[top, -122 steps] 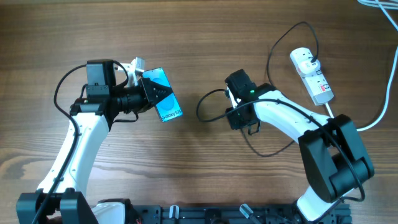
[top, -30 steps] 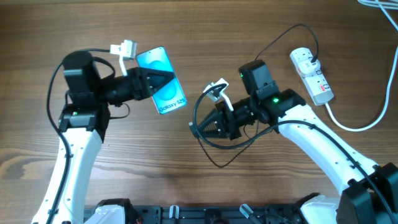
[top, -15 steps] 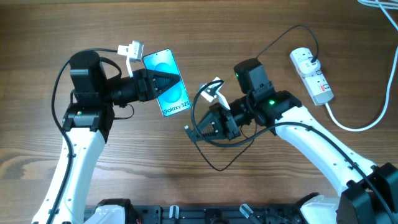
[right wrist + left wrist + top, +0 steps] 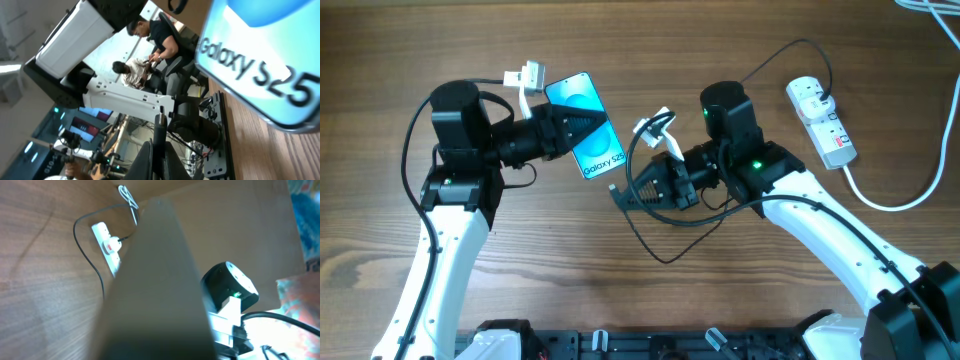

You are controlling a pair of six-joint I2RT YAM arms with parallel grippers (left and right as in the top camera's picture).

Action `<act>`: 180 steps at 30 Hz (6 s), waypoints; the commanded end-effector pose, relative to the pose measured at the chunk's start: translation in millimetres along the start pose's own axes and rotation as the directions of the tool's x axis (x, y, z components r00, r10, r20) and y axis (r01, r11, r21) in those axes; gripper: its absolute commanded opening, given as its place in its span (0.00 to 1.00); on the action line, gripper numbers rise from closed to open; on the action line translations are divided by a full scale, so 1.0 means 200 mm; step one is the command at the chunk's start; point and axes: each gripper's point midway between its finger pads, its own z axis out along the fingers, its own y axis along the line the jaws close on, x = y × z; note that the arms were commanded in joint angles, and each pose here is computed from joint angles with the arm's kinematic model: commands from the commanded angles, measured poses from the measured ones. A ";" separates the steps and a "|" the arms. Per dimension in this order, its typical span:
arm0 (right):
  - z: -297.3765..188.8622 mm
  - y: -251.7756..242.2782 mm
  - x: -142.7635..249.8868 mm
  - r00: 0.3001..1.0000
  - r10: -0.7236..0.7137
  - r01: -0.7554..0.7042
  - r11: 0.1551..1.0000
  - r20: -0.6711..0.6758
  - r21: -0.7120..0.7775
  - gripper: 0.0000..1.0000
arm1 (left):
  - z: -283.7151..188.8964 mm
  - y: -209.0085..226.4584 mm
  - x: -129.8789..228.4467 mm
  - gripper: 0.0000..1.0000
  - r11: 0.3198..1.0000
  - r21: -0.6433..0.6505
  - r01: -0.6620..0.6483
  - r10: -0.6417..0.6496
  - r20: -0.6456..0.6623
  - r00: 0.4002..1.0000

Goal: Plug charger to phone and switch on socket

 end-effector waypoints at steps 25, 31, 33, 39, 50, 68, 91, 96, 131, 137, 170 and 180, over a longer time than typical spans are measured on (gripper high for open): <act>0.00 -0.03 -0.07 0.995 0.087 -0.091 0.994 0.057 0.069 0.04 | -0.02 -0.14 0.04 0.04 0.993 0.103 -0.055 0.062 -0.063 0.996; 0.00 0.02 -0.05 0.997 0.071 -0.072 0.997 0.030 0.023 0.04 | -0.04 -0.16 0.01 0.04 0.988 0.113 -0.101 0.106 -0.036 0.994; 0.00 0.02 -0.06 0.997 0.068 -0.069 0.997 0.030 0.023 0.04 | -0.04 -0.16 0.01 0.04 0.988 0.117 -0.101 0.106 -0.040 0.994; 0.00 0.02 -0.07 0.998 0.051 -0.052 0.998 0.033 0.022 0.04 | -0.04 -0.17 0.02 0.04 0.987 0.127 -0.100 0.107 -0.054 0.993; 0.00 0.02 -0.07 0.998 0.042 -0.043 0.999 0.037 0.025 0.04 | -0.04 -0.17 0.03 0.04 0.991 0.126 -0.053 0.061 -0.064 0.996; 0.00 0.08 -0.09 1.000 0.017 -0.016 1.000 0.021 -0.020 0.04 | -0.04 -0.16 0.02 0.04 0.984 0.106 0.141 -0.133 -0.076 0.988; 0.00 0.10 -0.15 0.998 0.019 -0.019 1.000 0.055 -0.006 0.04 | -0.04 -0.16 0.01 0.04 0.982 0.102 0.160 -0.153 -0.072 0.986; 0.00 0.09 -0.15 0.998 0.022 -0.022 1.000 0.054 -0.006 0.04 | -0.04 -0.16 0.00 0.04 0.976 0.095 0.194 -0.189 -0.064 0.980; 0.00 0.07 -0.04 1.000 0.029 -0.029 0.999 -0.001 -0.033 0.04 | -0.04 0.09 -0.05 0.04 0.993 -0.100 0.054 -0.046 0.085 0.995; -0.07 -0.34 0.07 0.986 0.140 -0.164 0.914 0.093 0.371 0.04 | -0.08 0.33 0.01 0.04 0.946 -0.304 0.111 -0.081 0.110 0.991; -0.80 -1.28 0.88 0.939 0.333 -0.097 0.009 0.089 0.995 0.33 | -0.15 0.50 0.10 0.04 0.869 -0.461 0.182 -0.139 0.126 0.982; -0.79 -1.28 0.88 0.938 0.336 -0.100 0.014 0.089 0.995 0.21 | -0.15 0.50 0.10 0.04 0.869 -0.460 0.182 -0.139 0.126 0.982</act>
